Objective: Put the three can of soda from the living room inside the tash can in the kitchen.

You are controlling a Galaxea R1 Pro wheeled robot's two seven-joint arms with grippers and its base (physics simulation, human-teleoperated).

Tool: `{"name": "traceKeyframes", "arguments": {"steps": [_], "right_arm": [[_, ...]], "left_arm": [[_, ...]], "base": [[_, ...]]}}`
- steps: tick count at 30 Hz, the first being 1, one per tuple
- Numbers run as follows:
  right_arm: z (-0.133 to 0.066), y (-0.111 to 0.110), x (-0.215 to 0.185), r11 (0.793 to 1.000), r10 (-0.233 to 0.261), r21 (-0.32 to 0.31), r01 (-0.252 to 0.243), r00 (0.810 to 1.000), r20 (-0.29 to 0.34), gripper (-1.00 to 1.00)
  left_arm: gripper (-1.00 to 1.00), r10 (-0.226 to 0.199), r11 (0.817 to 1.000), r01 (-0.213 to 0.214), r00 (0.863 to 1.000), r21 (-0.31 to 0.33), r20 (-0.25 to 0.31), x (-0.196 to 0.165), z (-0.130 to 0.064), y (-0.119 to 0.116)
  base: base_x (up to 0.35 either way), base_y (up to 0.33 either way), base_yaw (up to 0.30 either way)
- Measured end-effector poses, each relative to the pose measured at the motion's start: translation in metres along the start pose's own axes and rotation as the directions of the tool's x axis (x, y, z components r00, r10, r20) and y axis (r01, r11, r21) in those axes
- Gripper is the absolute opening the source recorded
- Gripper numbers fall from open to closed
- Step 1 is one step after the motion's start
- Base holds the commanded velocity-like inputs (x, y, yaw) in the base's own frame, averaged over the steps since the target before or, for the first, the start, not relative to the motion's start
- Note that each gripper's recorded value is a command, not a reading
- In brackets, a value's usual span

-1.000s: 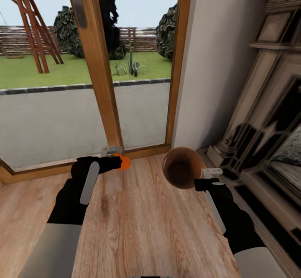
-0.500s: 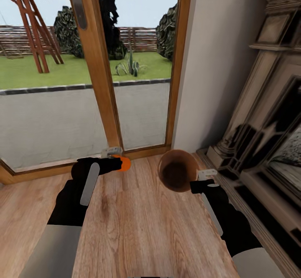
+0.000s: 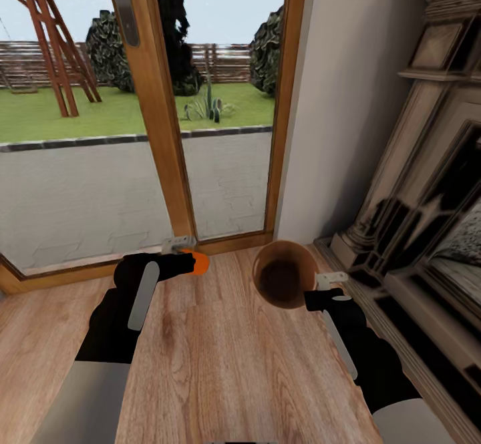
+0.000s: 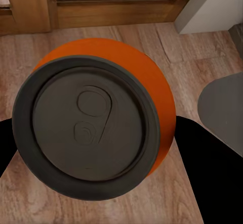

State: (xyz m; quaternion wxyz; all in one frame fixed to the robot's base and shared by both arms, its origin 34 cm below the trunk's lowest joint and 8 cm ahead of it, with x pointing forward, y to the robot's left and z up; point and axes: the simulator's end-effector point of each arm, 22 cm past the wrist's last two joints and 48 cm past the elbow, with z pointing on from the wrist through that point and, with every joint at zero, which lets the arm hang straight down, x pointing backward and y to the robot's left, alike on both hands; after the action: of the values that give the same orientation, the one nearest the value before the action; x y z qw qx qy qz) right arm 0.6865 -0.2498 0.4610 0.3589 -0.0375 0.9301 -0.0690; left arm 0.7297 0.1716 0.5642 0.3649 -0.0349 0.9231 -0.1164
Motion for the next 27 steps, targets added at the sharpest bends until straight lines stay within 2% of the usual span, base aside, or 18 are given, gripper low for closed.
{"name": "traceKeyframes", "arguments": {"steps": [8,11,14,17,20,22,23,25,27], "right_arm": [[-0.001,-0.005,-0.003,1.000,-0.006,0.006,0.006,1.000,0.009,-1.00],[-0.001,-0.005,0.000,1.000,-0.009,0.002,0.009,1.000,0.005,-1.00],[-0.001,0.001,0.002,1.000,-0.011,-0.027,0.011,1.000,0.002,-1.00],[-0.002,0.006,0.003,0.999,-0.009,-0.046,0.009,1.000,-0.001,-1.00],[-0.002,0.006,0.008,0.999,-0.019,-0.043,0.019,1.000,-0.007,-1.00],[-0.002,0.009,0.010,0.998,-0.020,-0.052,0.020,1.000,-0.011,-1.00],[-0.003,0.013,0.012,0.998,-0.032,-0.056,0.031,0.999,-0.012,-1.00],[-0.004,0.019,0.013,0.997,-0.033,-0.071,0.032,0.999,-0.013,-1.00],[-0.004,0.022,0.016,0.996,-0.048,-0.074,0.046,0.999,-0.016,-1.00]], "left_arm": [[-1.00,0.014,1.000,-0.014,1.000,0.004,0.000,0.000,0.000,-0.003],[-1.00,0.046,0.999,-0.045,0.999,0.026,-0.007,0.003,0.001,-0.016],[-1.00,0.110,0.990,-0.109,0.994,0.090,-0.005,0.006,-0.001,-0.045],[-1.00,0.150,0.985,-0.150,0.989,0.087,0.001,0.003,-0.002,-0.042],[-1.00,0.167,0.981,-0.166,0.986,0.101,0.000,0.003,-0.003,-0.035],[-1.00,0.176,0.976,-0.174,0.984,0.133,-0.001,0.002,-0.004,-0.034],[-1.00,0.183,0.968,-0.179,0.983,0.178,-0.003,0.003,-0.007,-0.037],[-1.00,0.191,0.958,-0.186,0.982,0.220,0.000,0.002,-0.009,-0.040],[-1.00,0.200,0.938,-0.196,0.980,0.284,0.014,-0.006,-0.016,-0.050]], "base": [[0.000,0.000,0.000],[0.000,0.000,0.000],[0.000,0.000,0.000],[0.000,0.000,0.000],[0.000,0.000,0.000],[0.000,0.000,0.000],[0.000,0.000,0.000],[0.000,0.000,0.000],[0.000,0.000,0.000]]}}
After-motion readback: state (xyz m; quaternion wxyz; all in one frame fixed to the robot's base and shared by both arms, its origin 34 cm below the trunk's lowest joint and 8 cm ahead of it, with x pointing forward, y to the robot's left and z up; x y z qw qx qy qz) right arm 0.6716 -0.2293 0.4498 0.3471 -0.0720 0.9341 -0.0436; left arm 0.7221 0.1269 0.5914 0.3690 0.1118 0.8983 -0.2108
